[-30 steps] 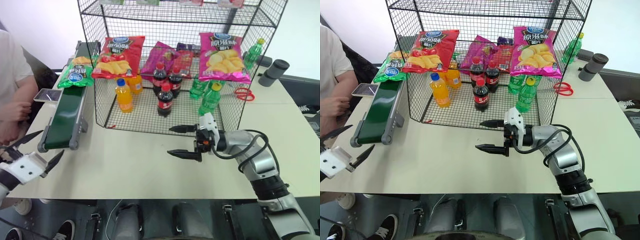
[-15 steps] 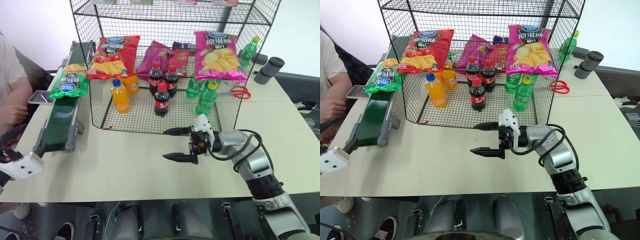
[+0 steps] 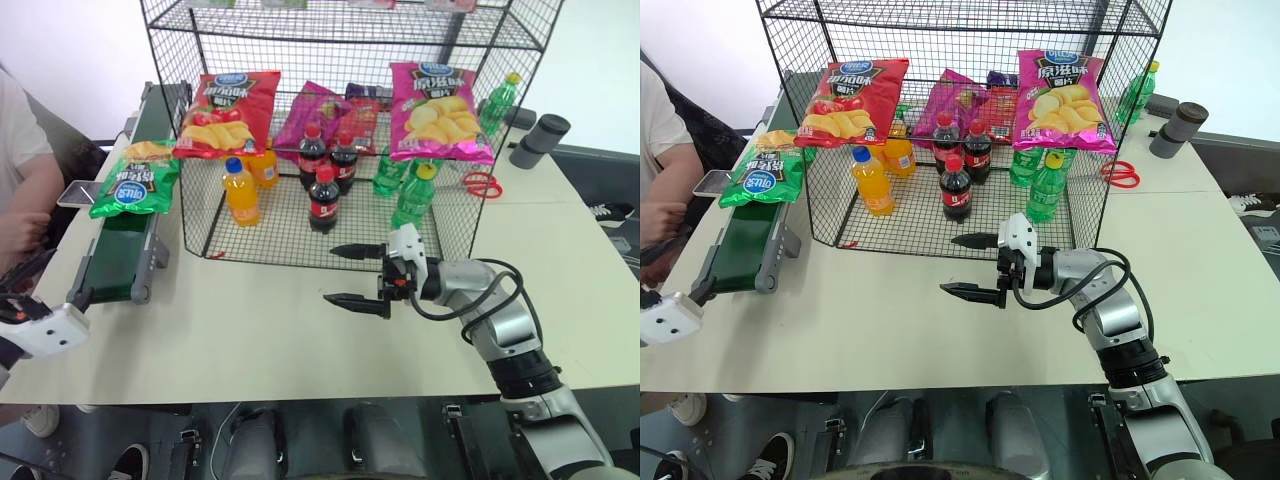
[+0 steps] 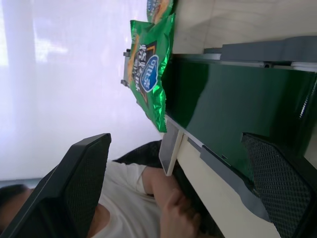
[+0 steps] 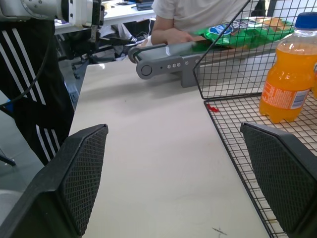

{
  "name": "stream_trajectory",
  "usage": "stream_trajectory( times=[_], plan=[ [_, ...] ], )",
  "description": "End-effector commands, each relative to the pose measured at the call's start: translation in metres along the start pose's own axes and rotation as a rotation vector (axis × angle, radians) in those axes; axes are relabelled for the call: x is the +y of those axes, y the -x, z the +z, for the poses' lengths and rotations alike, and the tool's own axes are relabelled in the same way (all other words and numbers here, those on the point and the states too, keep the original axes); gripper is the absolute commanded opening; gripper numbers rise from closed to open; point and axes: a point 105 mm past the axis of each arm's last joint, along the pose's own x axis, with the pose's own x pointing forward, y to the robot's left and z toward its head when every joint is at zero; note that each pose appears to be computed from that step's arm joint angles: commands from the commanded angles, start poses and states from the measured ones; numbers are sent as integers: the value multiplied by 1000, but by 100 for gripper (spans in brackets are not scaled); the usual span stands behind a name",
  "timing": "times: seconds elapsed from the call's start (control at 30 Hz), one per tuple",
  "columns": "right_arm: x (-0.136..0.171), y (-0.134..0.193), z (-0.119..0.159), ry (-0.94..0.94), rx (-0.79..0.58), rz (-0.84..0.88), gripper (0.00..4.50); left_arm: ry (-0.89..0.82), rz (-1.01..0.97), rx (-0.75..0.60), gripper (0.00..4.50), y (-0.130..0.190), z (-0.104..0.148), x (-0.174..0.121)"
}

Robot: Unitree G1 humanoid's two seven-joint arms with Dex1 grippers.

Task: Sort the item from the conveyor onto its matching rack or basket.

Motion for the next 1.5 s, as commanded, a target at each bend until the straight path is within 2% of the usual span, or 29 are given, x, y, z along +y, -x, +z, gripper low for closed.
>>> stream_trajectory(
  times=[0.03,1.5],
  plan=[
    [-2,1,9,41,-23,-12,447,-1,22,-21,450,-4,4,6],
    [-6,12,11,65,9,-54,447,11,-4,-53,450,-26,11,-3]
  ],
)
